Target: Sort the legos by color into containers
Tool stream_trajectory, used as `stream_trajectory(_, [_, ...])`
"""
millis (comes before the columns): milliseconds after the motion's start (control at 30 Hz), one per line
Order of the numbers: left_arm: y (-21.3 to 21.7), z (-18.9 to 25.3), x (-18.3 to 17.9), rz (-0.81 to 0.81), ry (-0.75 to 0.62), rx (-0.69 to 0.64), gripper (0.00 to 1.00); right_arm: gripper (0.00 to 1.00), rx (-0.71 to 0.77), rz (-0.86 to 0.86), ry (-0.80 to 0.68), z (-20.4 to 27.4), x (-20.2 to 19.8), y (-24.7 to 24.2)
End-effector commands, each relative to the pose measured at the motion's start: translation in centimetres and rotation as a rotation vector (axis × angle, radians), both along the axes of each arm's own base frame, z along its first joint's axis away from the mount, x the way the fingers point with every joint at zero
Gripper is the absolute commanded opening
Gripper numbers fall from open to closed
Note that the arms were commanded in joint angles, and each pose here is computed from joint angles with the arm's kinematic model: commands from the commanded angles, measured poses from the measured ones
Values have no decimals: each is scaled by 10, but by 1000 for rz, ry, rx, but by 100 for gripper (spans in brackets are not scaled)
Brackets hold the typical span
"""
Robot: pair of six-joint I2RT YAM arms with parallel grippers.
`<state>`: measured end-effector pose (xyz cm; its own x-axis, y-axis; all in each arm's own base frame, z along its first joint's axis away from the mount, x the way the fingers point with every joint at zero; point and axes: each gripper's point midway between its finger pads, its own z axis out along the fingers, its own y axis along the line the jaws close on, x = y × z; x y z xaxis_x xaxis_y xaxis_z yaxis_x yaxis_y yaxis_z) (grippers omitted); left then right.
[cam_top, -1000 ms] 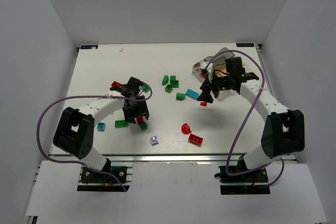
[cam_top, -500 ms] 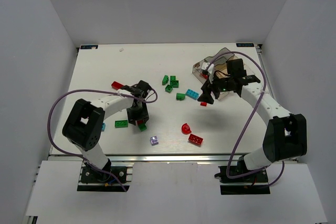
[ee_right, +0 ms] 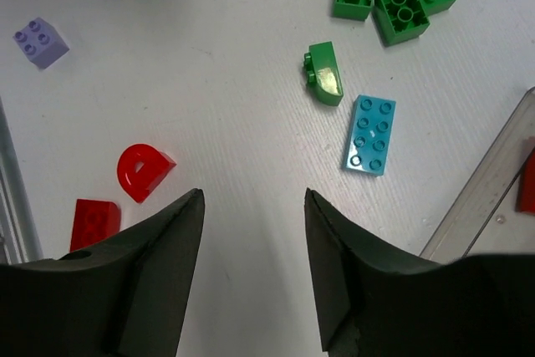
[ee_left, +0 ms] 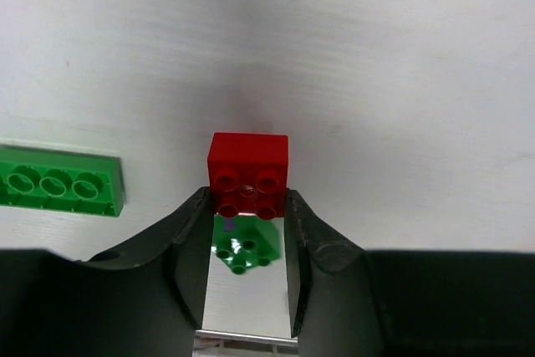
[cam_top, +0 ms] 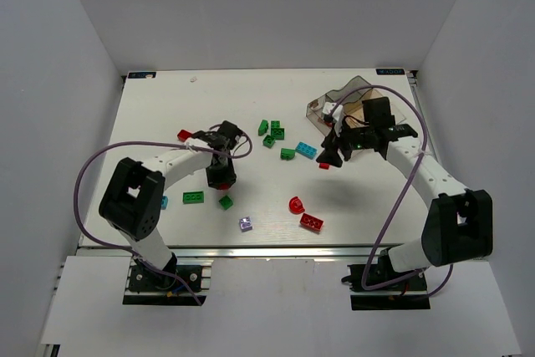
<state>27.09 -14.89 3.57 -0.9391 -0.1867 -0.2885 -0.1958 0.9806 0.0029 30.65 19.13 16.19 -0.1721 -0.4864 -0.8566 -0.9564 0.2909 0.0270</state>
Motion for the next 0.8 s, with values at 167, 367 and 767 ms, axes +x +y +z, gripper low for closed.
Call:
stream_trajectory(167, [-117, 139, 76, -345, -395, -449, 5, 0, 36, -241, -37, 15, 12, -16])
stream_trajectory(367, [-203, 180, 121, -513, -493, -686, 4, 0, 21, -498, 58, 8, 26, -38])
stream_trajectory(767, [-324, 206, 205, -542, -721, -929, 7, 0, 4, -661, -38, 17, 24, -78])
